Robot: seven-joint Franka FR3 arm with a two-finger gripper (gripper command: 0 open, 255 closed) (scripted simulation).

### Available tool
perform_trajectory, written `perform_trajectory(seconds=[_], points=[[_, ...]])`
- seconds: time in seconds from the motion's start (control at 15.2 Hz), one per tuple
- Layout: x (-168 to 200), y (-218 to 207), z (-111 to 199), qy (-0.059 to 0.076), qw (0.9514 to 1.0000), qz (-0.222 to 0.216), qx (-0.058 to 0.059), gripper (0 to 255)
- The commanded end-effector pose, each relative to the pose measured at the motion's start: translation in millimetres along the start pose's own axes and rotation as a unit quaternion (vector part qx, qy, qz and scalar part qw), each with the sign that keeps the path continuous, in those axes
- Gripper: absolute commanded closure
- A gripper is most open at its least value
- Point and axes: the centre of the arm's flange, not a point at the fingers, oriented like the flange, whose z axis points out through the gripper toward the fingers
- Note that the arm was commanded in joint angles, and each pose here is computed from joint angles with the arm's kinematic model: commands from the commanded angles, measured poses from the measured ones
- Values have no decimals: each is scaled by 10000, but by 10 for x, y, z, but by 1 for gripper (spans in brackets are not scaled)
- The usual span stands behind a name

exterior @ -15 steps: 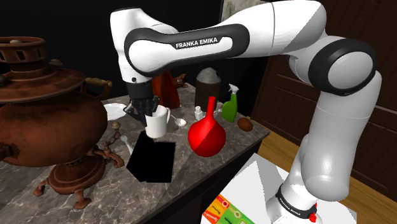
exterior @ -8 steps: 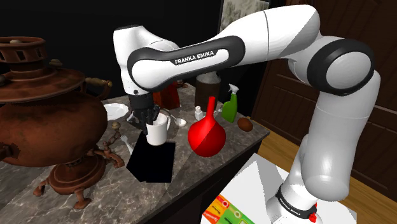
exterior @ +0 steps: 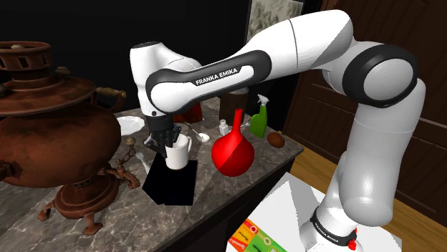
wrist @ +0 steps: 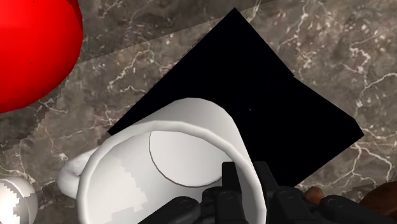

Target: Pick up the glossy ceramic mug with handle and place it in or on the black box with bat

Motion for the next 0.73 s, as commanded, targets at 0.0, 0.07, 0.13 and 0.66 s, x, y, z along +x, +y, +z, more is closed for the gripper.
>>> perform_trajectory(seconds=[0.0,0.07,0.13,0.66], points=[[-1,2,4,3,10000,0,1,255],[-1,2,4,3,10000,0,1,255],[-1,2,4,3,10000,0,1,255],[-1,2,-128,3,10000,0,1,0]])
